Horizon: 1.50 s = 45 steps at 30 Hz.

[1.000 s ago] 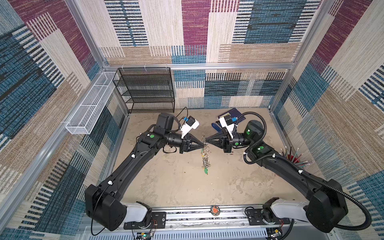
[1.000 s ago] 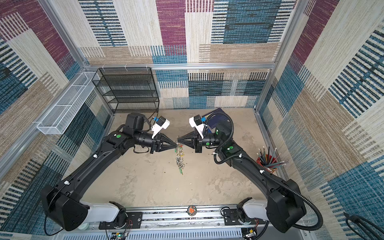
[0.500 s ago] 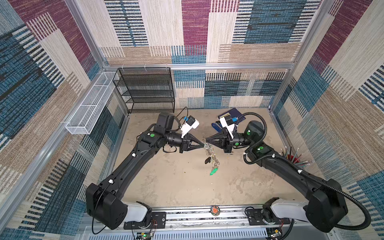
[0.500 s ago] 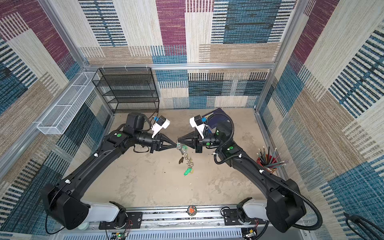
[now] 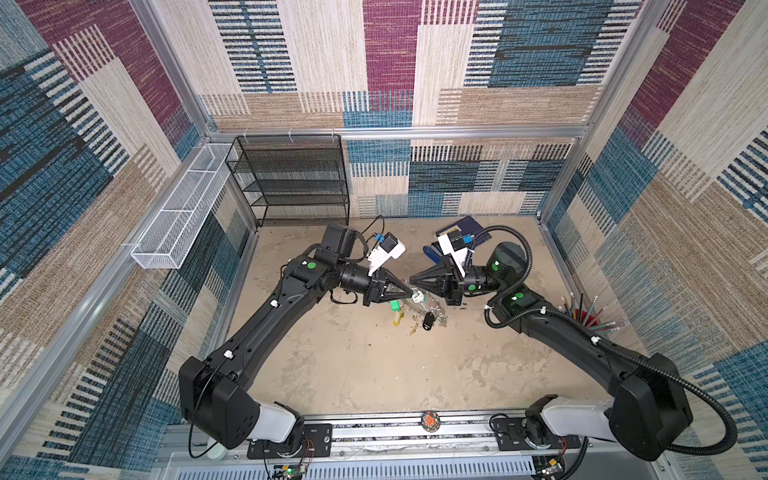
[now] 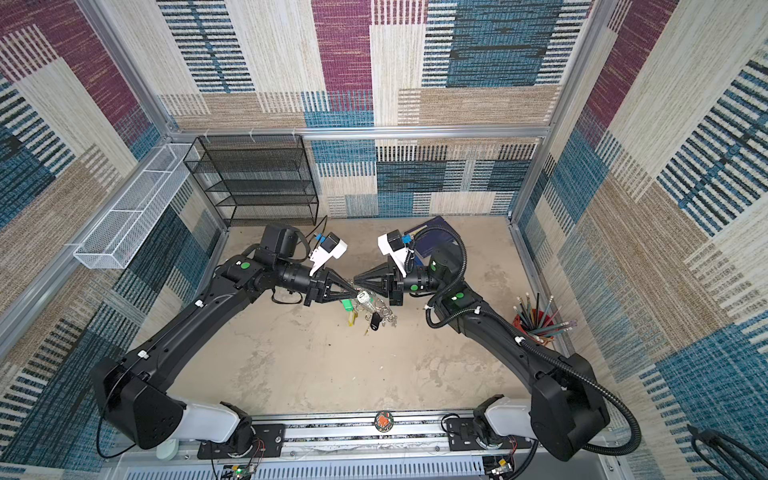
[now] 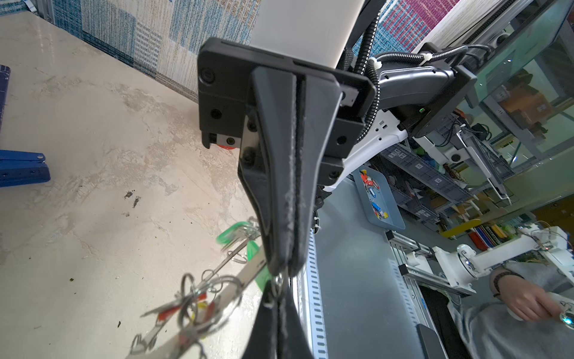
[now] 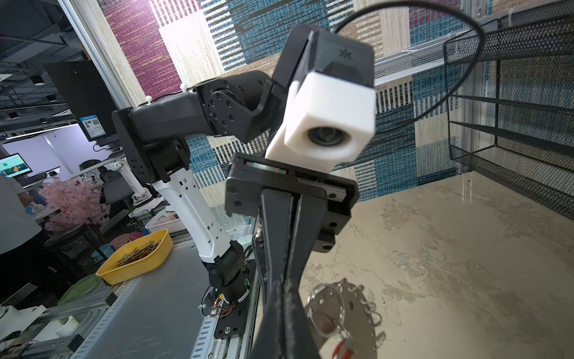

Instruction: Put the keys on the keyring

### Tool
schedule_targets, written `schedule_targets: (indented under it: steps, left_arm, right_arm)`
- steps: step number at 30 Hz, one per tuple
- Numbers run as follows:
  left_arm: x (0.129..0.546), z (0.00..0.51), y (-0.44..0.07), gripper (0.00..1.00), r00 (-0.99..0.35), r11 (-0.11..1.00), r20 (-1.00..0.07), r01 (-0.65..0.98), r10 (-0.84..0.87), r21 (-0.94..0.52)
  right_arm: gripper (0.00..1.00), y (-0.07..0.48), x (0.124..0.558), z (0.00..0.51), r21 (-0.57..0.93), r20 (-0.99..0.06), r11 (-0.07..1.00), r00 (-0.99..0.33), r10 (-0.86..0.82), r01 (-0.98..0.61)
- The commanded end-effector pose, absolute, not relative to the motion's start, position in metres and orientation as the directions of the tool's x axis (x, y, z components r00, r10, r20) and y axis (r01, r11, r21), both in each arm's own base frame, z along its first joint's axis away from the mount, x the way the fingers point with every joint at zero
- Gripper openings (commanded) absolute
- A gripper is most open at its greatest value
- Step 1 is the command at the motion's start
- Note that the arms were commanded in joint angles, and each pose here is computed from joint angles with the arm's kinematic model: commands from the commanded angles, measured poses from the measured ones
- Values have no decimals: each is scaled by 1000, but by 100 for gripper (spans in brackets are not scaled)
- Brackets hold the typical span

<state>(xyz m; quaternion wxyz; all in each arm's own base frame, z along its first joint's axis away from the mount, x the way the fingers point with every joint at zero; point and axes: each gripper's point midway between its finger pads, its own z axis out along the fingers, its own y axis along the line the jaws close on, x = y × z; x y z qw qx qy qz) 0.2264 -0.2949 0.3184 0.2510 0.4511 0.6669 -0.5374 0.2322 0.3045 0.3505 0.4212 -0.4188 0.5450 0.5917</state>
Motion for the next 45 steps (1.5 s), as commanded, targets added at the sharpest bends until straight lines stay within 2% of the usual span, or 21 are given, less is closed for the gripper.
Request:
schedule_targets:
  steps: [1,6,13,16,23,36,45]
  left_arm:
    - [236,323,-298,2,-429,31,-845,896,320,-443]
    - [243,322,-300,14,-437,57,-841,894,320,-444]
    - [252,322,-300,26,-440,99,-843,897,309,-431]
    - [261,316,-297,31,-451,166,-836,893,313,-419]
    - [253,321,-284,45,-447,178,-852,894,273,-412]
    - [231,338,-278,50,-422,46,-894,906,148,-420]
    - [232,336,-285,43,-446,10,-883,893,148,-450]
  right_arm:
    - [0,305,225,359,255,-964,-91,-260,59,-963]
    - [0,305,223,358,257,-963,-90,-263,60,-962]
    - [0,304,222,356,258,-963,-86,-263,59,-962]
    - [0,303,222,356,258,-963,-84,-263,61,-962]
    - [0,304,224,356,260,-962,-81,-265,66,-962]
    - [0,304,224,359,256,-962,-78,-262,75,-964]
    - [0,303,224,360,256,-962,-71,-261,77,-964]
